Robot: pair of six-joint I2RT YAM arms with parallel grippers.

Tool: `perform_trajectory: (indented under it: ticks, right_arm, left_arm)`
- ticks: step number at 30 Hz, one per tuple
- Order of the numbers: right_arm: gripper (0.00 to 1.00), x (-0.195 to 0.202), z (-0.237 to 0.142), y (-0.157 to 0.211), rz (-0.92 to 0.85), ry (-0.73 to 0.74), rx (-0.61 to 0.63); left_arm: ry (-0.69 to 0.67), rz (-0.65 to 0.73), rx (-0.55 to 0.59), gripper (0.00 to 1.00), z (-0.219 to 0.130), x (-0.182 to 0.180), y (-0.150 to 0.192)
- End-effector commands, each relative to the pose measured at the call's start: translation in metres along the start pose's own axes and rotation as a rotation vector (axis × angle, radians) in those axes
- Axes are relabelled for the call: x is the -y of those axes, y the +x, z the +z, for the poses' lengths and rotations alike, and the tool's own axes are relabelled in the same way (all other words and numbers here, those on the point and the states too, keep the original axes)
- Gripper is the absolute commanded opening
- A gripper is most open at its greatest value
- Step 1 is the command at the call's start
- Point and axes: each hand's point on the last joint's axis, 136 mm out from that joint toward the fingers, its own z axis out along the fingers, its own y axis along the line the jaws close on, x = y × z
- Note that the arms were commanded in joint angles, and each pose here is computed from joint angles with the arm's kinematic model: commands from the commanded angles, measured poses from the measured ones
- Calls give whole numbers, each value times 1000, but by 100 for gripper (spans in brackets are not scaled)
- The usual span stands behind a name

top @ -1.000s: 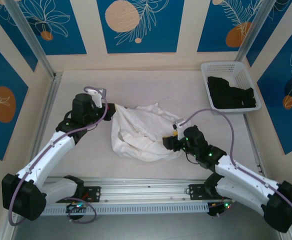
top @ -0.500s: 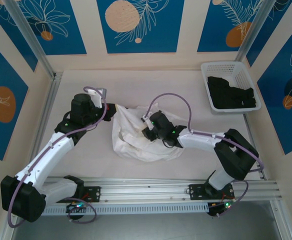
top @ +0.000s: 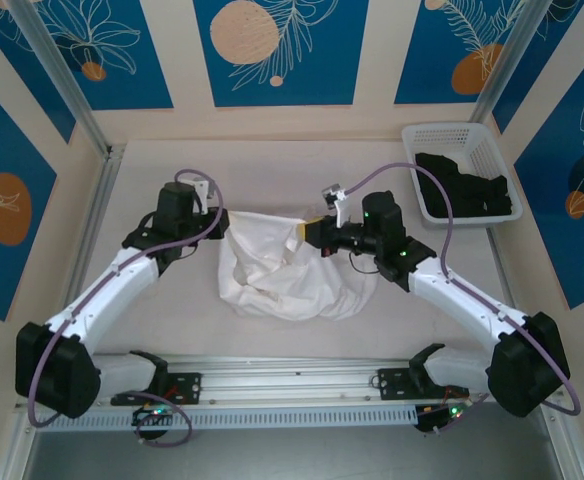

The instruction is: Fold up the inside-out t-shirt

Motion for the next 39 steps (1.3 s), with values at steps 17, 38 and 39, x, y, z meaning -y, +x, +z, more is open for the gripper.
perform_trajectory:
  ticks: [17, 38, 39]
  right_arm:
    - [0, 11, 6, 8, 266, -102, -48]
    - [0, 17, -5, 9, 265, -80, -19]
    - [0, 18, -5, 9, 266, -77, -18]
  left_arm:
    - [655, 156, -96, 46, -37, 159, 72]
    - [606, 110, -173, 54, 17, 169, 71]
    - [612, 110, -175, 53, 17, 170, 70]
